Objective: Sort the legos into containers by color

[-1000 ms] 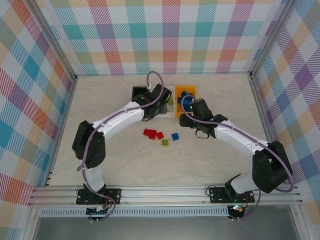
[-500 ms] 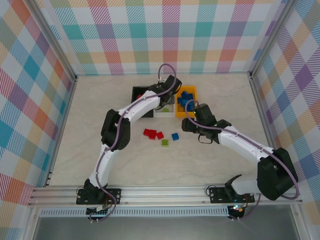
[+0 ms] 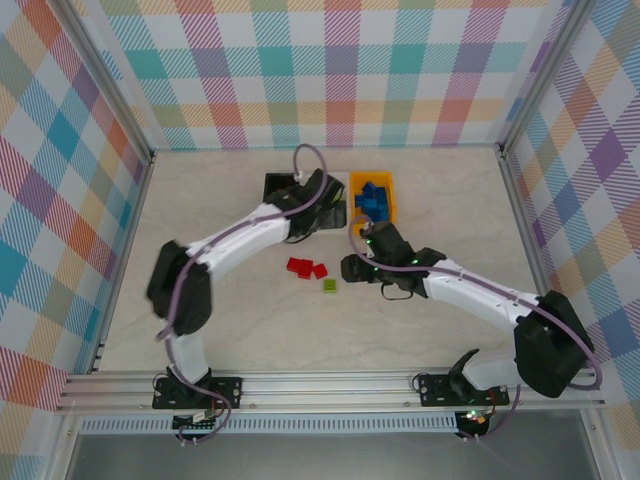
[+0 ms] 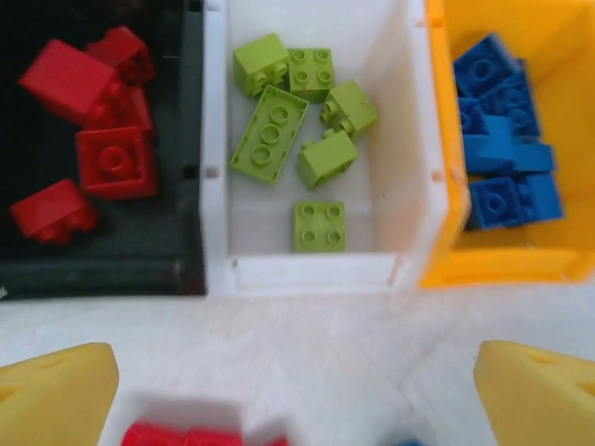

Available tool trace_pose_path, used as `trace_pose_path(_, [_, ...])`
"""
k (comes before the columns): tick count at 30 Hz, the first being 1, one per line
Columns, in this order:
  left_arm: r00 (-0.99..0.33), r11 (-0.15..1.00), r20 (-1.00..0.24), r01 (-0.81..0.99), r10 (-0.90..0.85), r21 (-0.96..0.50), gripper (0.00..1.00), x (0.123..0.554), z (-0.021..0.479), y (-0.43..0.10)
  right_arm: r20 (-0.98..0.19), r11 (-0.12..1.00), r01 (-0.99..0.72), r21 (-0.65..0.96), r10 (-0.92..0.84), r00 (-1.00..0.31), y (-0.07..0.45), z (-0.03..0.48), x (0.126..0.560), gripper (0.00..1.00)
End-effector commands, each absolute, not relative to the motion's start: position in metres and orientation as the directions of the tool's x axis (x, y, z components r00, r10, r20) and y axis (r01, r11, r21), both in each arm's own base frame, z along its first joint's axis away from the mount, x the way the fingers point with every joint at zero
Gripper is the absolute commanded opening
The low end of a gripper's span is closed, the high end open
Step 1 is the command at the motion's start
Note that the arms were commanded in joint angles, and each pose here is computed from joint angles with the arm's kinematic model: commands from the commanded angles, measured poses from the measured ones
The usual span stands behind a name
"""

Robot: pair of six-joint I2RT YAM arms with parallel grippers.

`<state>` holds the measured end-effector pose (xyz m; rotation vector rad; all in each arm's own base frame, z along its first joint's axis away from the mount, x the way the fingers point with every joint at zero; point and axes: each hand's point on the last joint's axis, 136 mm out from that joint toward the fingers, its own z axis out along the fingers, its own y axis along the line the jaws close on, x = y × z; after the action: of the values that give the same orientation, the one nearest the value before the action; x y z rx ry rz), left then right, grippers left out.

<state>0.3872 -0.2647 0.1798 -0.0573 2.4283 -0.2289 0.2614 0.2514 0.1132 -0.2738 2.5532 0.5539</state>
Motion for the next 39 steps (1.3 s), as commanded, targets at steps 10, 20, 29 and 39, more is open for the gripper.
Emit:
trace_pose_path(10, [-0.702,0.972,-0.678,-0.095,-0.219,-0.215,1.00,0.283,0.169,-0.155,-0.445,0.933,-0.315,0.175,-0.211,-0.870,0.310,0.056,0.260,0.65])
trace_pose_path(20, [-0.742,0.974,-0.633,-0.134,-0.222,-0.184,1.00,0.260,0.131,-0.136,-0.401,0.950,-0.298,0.089,-0.240,-0.884,0.306,0.032,0.264,0.60])
trace_pose_path(29, [-0.743,0.973,-0.632,-0.125,-0.220,-0.192,1.00,0.263,0.137,-0.139,-0.379,0.948,-0.307,0.089,-0.252,-0.890,0.308,0.022,0.259,0.47])
trace_pose_path(39, [-0.736,0.976,-0.643,-0.115,-0.210,-0.187,1.00,0.267,0.144,-0.139,-0.498,0.928,-0.333,0.165,-0.213,-0.841,0.313,0.073,0.265,0.34])
